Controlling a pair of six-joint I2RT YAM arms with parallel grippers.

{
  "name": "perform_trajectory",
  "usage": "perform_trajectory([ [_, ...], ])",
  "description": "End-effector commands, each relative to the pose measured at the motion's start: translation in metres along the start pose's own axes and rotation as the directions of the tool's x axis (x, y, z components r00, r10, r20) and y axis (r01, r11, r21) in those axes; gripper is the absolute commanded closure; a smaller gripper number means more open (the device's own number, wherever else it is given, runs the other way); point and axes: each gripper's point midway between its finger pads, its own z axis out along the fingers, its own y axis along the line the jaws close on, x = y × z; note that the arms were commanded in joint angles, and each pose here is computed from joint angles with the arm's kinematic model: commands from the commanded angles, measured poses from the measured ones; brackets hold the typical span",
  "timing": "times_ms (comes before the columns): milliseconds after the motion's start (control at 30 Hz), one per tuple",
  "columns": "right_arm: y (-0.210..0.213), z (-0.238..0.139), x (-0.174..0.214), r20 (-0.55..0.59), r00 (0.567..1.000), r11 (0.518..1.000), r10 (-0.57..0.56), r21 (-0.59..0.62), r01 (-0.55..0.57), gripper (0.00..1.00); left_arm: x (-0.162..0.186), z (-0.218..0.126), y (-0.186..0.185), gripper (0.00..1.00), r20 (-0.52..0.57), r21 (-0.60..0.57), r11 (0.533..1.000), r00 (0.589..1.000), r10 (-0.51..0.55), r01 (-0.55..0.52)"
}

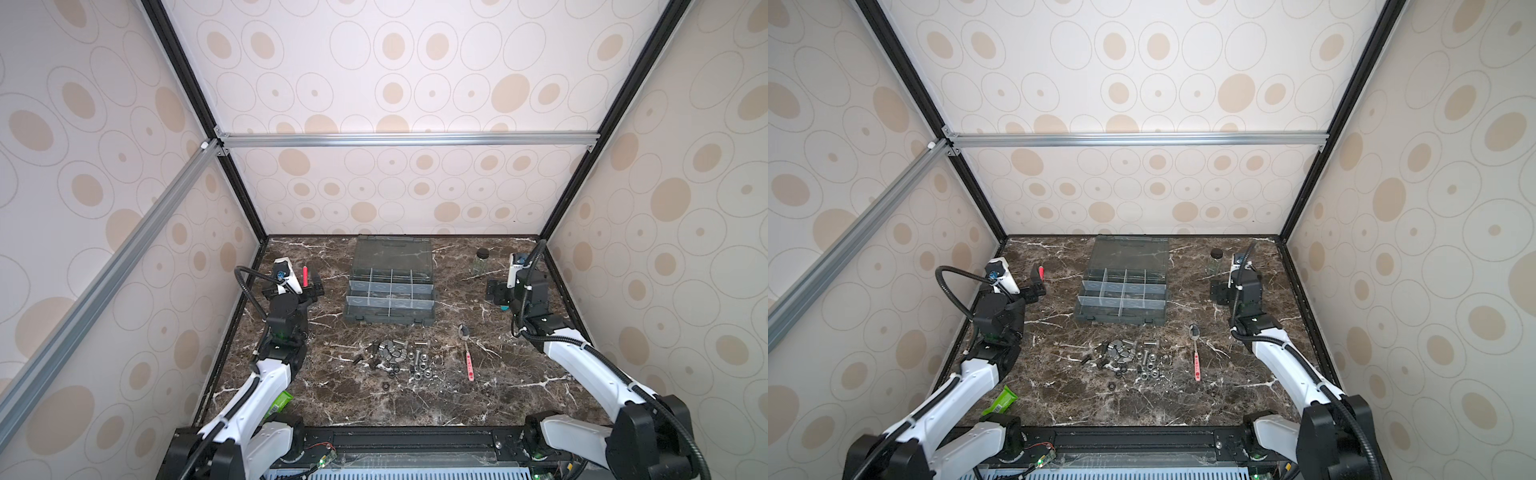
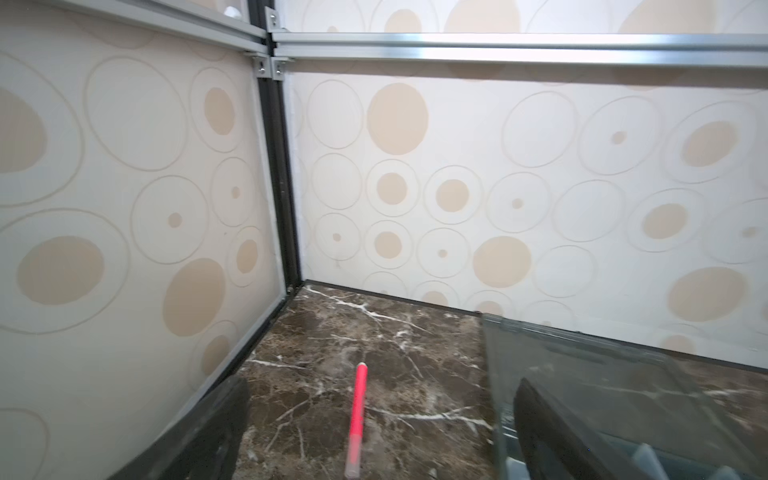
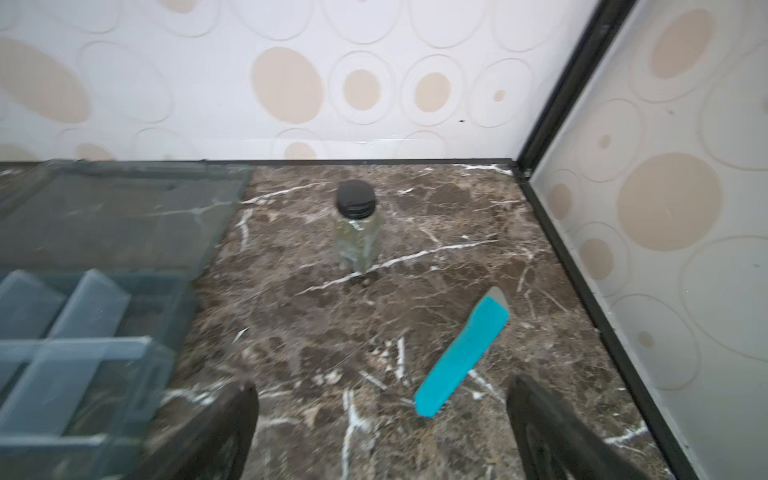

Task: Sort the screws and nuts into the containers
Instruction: 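Raise both arms and move both grippers over the bolt and nut pile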

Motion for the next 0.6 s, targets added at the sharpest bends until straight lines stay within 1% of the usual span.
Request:
perform_trajectory([
  [0,0.033,-0.031,0.070,-0.297,0.955,0.990,-0.012,-0.135,-0.030,0.05,0.044,-0.023,-0.016,0.01,-0.248,0.105,0.992,0.968,-0.036,0.064],
  [33,0.042,-0.039,0.073,-0.301,0.954,0.985,0.015,-0.157,-0.065,0.05,0.052,-0.031,-0.021,0.01,-0.278,0.127,0.987,0.959,-0.058,0.097],
  [67,0.048,-0.046,0.076,-0.296,0.955,0.984,0.026,-0.162,-0.077,0.05,0.061,-0.038,-0.024,0.01,-0.306,0.143,0.982,0.949,-0.079,0.127],
  [100,0.055,-0.052,0.081,-0.296,0.955,0.982,0.029,-0.171,-0.082,0.05,0.072,-0.045,-0.028,0.02,-0.340,0.162,0.975,0.937,-0.088,0.150],
  [167,0.066,-0.063,0.093,-0.321,0.947,0.978,0.022,-0.191,-0.087,0.05,0.090,-0.058,-0.031,0.06,-0.405,0.163,0.968,0.908,-0.108,0.188],
  [300,0.082,-0.080,0.116,-0.376,0.927,0.972,0.000,-0.219,-0.089,0.05,0.115,-0.083,-0.052,0.14,-0.547,0.210,0.940,0.829,-0.114,0.268],
  [400,0.090,-0.087,0.130,-0.391,0.920,0.971,0.005,-0.218,-0.098,0.05,0.131,-0.098,-0.062,0.17,-0.615,0.237,0.938,0.786,-0.058,0.254],
  [500,0.102,-0.093,0.138,-0.416,0.909,0.963,0.016,-0.239,-0.126,0.06,0.143,-0.109,-0.065,0.18,-0.657,0.250,0.939,0.753,-0.015,0.237],
  [567,0.110,-0.096,0.140,-0.412,0.911,0.959,0.015,-0.250,-0.129,0.06,0.150,-0.114,-0.070,0.19,-0.673,0.270,0.934,0.740,0.009,0.234],
])
